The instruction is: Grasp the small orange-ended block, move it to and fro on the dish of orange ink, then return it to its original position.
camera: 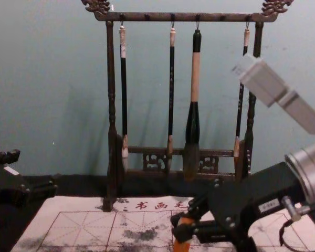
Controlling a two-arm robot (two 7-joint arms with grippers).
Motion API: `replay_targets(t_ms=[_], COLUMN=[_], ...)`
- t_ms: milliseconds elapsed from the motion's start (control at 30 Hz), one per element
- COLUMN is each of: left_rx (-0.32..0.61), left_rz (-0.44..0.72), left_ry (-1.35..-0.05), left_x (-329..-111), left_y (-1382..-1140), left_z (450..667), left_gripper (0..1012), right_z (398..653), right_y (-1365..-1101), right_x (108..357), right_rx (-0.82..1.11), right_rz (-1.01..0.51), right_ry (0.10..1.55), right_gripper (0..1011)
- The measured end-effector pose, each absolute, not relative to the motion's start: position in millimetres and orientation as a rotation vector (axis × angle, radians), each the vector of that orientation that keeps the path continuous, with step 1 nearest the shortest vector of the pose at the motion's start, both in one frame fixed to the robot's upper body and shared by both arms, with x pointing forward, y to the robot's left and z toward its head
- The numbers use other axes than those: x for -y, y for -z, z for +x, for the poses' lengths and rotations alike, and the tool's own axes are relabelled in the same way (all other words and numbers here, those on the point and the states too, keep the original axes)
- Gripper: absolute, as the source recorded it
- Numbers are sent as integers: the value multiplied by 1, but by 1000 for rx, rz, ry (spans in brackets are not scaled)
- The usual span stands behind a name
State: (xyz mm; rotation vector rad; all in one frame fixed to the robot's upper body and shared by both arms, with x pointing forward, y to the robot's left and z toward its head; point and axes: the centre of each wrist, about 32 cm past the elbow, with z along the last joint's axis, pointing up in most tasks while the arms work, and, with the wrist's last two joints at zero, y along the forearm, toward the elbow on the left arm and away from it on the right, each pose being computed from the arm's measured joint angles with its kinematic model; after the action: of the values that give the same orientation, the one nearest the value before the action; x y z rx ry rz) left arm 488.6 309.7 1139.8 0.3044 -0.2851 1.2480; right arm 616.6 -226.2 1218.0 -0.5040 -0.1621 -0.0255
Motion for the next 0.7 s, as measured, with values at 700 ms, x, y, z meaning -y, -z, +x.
replay_targets(t_ms=[700], left_rx=[285], left_rz=[304], left_ry=[-1248], left_x=[-310], left_y=[-1140], left_z=[489], left_gripper=[1001], right_z=[625], right_y=[-1216], right_x=[213], right_rx=[193], right_rz=[-553], right_ry=[-6], right_gripper=[132])
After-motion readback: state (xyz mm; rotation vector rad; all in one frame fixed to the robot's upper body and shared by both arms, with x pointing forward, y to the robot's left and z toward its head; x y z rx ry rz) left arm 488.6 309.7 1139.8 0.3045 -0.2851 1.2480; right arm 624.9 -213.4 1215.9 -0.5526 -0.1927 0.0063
